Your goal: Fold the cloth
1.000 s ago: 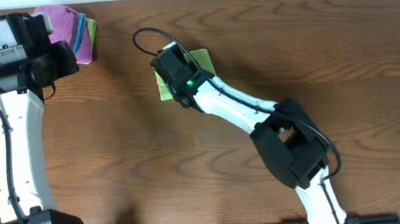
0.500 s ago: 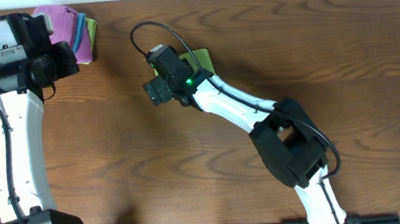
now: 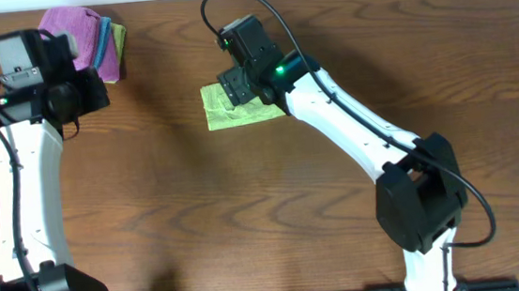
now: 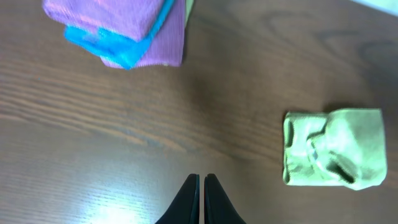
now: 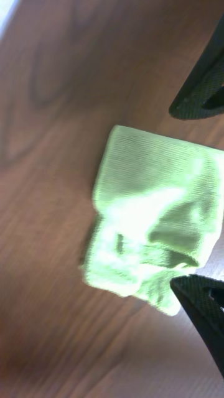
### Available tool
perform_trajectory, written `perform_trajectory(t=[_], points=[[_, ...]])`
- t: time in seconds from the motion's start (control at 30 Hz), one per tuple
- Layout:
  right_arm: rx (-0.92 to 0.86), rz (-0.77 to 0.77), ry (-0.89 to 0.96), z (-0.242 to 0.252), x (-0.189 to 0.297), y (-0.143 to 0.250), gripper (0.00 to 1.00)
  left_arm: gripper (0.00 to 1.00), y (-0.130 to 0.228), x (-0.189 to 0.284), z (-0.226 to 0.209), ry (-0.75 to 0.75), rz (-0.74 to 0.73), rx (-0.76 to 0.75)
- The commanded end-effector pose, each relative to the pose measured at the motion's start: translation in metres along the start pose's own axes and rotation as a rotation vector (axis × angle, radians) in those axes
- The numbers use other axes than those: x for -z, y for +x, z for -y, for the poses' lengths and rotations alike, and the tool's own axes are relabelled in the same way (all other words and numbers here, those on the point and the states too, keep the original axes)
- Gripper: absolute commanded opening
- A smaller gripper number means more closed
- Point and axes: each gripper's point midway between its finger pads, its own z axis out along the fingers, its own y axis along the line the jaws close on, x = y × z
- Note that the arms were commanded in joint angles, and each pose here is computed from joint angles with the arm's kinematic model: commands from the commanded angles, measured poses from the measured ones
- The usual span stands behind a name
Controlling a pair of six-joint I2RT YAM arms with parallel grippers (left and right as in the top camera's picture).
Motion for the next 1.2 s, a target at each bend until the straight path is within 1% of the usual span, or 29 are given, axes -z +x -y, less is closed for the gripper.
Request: perform_trajectory(t=[0.0,0.1,0.17,0.23,0.33,0.47,0.6,0.73,0.93,1.17], points=[[0.04,-0.066,0.005,-0.008,-0.016,0.02,0.77,0.06,0.016,-0.011,0.003,0.035,-0.04,-0.012],[0.08,-0.11,-0.011,-0.025,-0.026,0.035,0.76,0.06,0.021,-0.015,0.008,0.071,-0.053,-0.009],[0.127,-0.096,-0.023,-0.04,-0.027,0.034,0.78,0.06,0.021,-0.015,0.008,0.072,-0.054,-0.009],[0.172,-0.083,0.002,-0.045,-0.029,0.033,0.79,0.07,0.02,-0.015,0.008,0.072,-0.049,-0.011],[0.2,-0.11,0.042,-0.044,-0.041,0.043,0.79,0.08,0.02,-0.015,0.008,0.072,-0.047,-0.011],[0.213,-0.173,0.075,-0.038,-0.058,0.063,0.77,0.1,0.02,-0.015,0.008,0.072,-0.046,-0.011],[0.231,-0.199,0.162,-0.025,-0.069,0.073,0.76,0.1,0.019,-0.015,0.008,0.072,-0.045,-0.012],[0.239,-0.219,0.187,-0.021,-0.077,0.08,0.73,0.11,0.019,-0.015,0.008,0.073,-0.044,-0.012],[0.224,-0.181,0.186,-0.022,-0.078,0.069,0.72,0.11,0.018,-0.015,0.007,0.067,-0.041,-0.039],[0.218,-0.148,0.18,-0.026,-0.073,0.055,0.73,0.11,0.016,-0.016,-0.009,-0.018,-0.033,-0.075]])
